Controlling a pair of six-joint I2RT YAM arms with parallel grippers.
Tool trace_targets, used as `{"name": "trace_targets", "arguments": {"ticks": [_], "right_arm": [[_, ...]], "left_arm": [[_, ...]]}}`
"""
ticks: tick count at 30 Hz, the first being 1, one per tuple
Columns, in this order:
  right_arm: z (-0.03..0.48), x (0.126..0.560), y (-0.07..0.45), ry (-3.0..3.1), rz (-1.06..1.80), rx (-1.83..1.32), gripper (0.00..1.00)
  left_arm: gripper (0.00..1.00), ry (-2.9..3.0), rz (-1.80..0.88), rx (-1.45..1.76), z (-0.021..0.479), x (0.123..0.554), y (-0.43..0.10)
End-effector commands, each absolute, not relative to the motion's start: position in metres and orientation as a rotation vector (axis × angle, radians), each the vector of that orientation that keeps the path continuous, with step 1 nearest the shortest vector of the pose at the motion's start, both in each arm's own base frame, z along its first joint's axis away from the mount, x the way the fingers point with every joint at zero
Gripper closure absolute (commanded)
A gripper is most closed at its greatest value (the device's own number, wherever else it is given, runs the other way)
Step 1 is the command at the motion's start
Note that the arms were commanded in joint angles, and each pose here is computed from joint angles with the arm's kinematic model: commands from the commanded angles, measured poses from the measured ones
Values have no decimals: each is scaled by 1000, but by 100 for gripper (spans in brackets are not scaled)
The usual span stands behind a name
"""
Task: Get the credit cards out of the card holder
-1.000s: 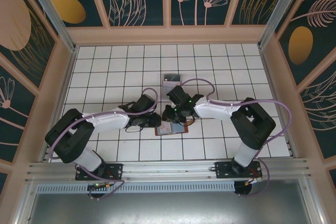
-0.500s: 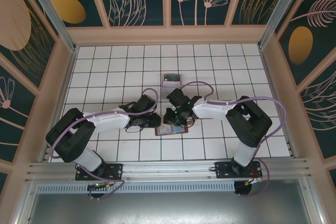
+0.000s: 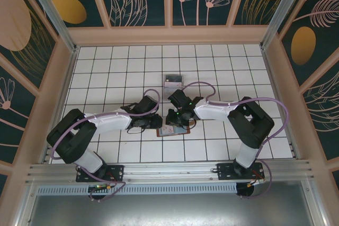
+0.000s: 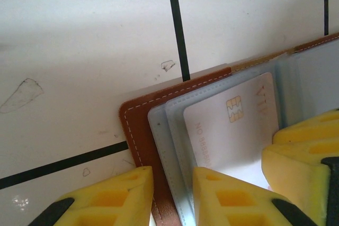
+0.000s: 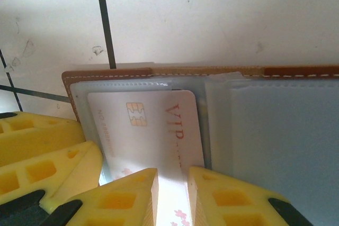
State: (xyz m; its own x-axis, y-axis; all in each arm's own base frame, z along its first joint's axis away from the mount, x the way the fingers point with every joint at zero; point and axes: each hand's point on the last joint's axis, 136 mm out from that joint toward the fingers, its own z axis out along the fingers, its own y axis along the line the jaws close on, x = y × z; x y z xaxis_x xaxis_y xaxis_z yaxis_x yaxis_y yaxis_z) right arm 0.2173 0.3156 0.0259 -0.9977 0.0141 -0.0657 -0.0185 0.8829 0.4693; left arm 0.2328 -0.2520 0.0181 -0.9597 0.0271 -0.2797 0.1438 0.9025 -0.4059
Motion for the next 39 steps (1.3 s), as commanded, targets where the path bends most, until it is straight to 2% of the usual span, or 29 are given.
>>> {"name": "trace_targets", "arguments": {"ticks": [1, 12, 39], "right_arm": [[20, 216, 297, 3009, 615, 8, 76], [40, 220, 306, 2960, 710, 15, 76], [13, 214, 290, 3008, 626, 48, 75]], "left_arm": [[72, 2851, -491, 153, 4, 228, -237], [72, 2850, -428, 173, 1, 234, -234], [73, 2860, -392, 183, 0, 234, -231]]}}
